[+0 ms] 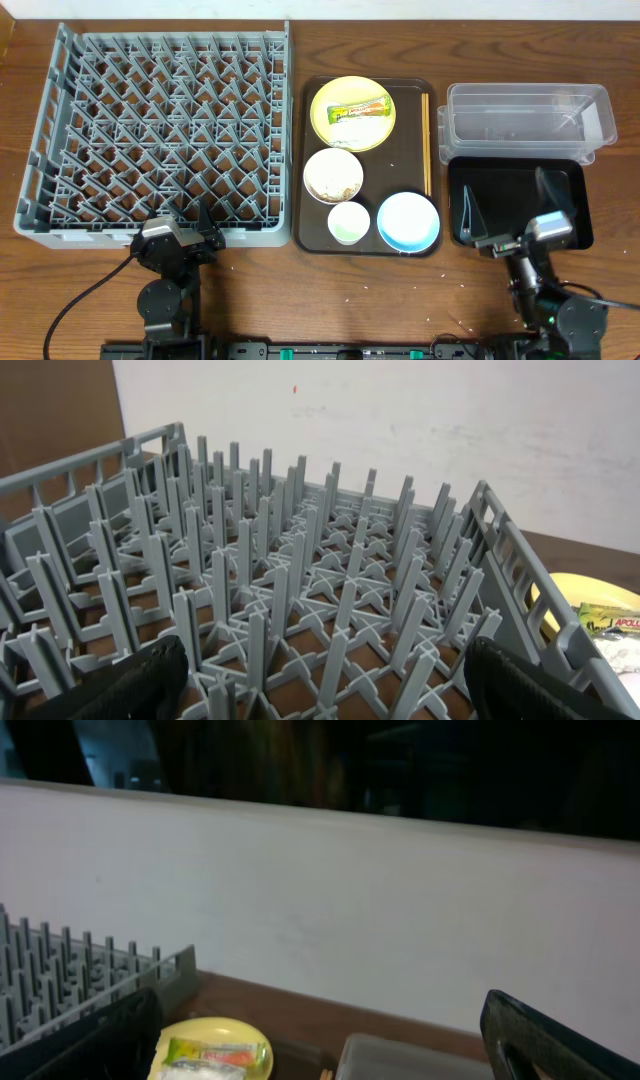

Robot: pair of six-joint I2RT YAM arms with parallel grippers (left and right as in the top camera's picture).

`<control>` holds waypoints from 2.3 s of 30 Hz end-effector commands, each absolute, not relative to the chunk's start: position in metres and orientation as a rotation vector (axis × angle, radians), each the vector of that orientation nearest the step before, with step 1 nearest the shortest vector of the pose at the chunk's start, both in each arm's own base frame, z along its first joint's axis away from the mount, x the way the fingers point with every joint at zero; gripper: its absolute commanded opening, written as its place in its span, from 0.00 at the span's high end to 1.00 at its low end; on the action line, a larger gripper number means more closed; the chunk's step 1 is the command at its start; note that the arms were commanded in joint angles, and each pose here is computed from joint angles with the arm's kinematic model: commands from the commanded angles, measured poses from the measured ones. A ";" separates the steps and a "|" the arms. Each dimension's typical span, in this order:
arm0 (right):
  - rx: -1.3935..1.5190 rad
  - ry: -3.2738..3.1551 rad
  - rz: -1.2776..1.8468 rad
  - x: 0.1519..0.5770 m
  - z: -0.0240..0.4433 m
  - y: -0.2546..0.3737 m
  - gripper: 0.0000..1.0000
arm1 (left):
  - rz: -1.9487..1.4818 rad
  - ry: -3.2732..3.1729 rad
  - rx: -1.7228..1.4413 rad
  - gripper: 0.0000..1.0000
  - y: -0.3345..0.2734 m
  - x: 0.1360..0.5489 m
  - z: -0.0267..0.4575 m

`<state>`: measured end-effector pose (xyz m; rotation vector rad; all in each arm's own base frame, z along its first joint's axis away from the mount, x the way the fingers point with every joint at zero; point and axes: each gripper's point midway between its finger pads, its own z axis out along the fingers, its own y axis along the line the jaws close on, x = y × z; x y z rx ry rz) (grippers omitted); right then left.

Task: Sort waste into correct bins and load items into the dishwasher
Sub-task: 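Reach the right gripper over the yellow plate and grasp the wrapper and tissue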

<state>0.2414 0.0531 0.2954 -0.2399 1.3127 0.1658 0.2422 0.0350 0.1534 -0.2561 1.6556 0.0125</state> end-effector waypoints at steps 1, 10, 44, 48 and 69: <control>-0.329 1.295 0.166 0.247 0.325 0.064 0.01 | 0.028 1.709 -0.259 0.11 0.036 0.241 0.136; -0.517 1.341 0.355 0.289 0.385 0.106 0.01 | 0.028 1.709 -0.259 0.11 0.036 0.241 0.136; -0.696 2.468 0.669 0.459 0.183 0.238 0.01 | 0.028 1.709 -0.259 0.11 0.036 0.241 0.136; -0.714 2.503 0.708 0.458 0.162 0.247 0.01 | 0.028 1.709 -0.259 0.11 0.036 0.241 0.136; 0.898 2.455 0.272 0.492 0.111 0.221 0.01 | 0.028 1.709 -0.259 0.11 0.036 0.241 0.136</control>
